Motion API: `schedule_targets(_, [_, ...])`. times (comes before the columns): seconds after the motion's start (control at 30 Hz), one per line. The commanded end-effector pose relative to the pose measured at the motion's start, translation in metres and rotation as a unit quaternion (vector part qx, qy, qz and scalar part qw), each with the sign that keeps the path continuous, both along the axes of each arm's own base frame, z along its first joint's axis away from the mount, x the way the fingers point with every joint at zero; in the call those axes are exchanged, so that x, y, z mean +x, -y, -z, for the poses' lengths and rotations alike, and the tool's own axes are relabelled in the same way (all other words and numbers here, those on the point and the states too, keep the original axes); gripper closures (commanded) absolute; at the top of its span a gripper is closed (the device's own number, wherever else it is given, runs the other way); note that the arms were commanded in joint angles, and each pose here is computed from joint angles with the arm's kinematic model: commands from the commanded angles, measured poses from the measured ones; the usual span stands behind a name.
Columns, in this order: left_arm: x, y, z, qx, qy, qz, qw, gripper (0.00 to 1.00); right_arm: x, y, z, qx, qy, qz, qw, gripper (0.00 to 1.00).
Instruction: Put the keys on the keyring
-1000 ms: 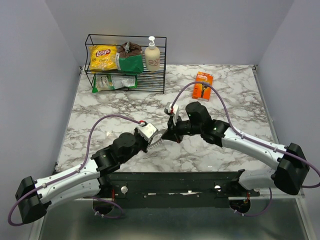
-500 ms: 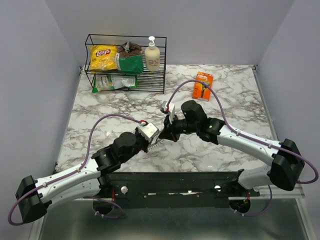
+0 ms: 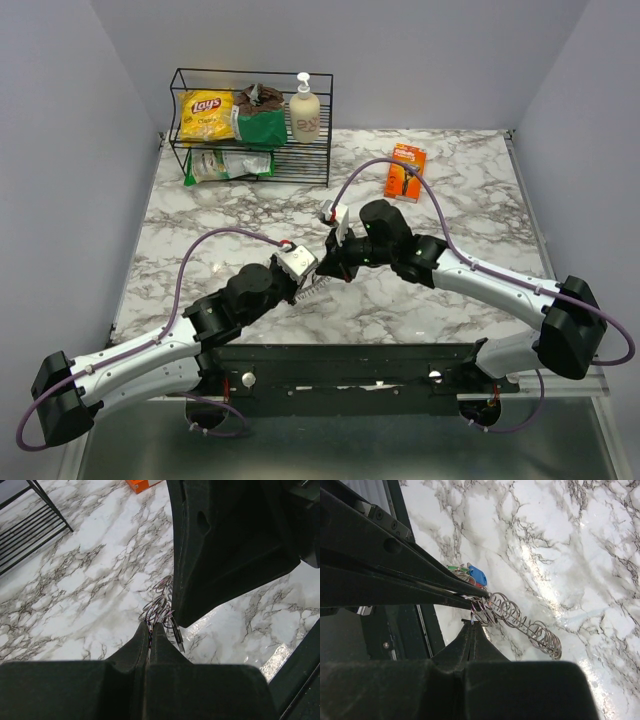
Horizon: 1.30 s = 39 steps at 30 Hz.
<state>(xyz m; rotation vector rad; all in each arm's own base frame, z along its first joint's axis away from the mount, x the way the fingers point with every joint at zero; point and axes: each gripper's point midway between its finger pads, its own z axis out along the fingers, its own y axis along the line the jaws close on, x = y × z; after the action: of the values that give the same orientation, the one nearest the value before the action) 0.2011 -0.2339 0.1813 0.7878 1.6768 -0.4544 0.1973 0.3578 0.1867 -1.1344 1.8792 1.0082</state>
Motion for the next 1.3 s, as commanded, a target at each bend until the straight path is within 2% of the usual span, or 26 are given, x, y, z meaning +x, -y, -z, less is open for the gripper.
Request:
schedule_targets(0.0, [0.001, 0.009, -0.027, -0.034, 0.017, 0.010, 0.999, 1.00, 0.009, -0.004, -0.014, 0.007, 0.017, 0.016, 1.000, 0.99])
schedule_targets(0.47, [0.001, 0.010, -0.022, -0.023, 0.007, 0.013, 1.000, 1.00, 0.007, -0.005, -0.019, 0.013, 0.017, 0.015, 1.000, 0.99])
schedule_targets(1.27, [-0.003, 0.006, -0.034, -0.045, 0.021, 0.016, 0.999, 1.00, 0.013, 0.002, -0.001, -0.019, 0.009, 0.041, 0.999, 0.99])
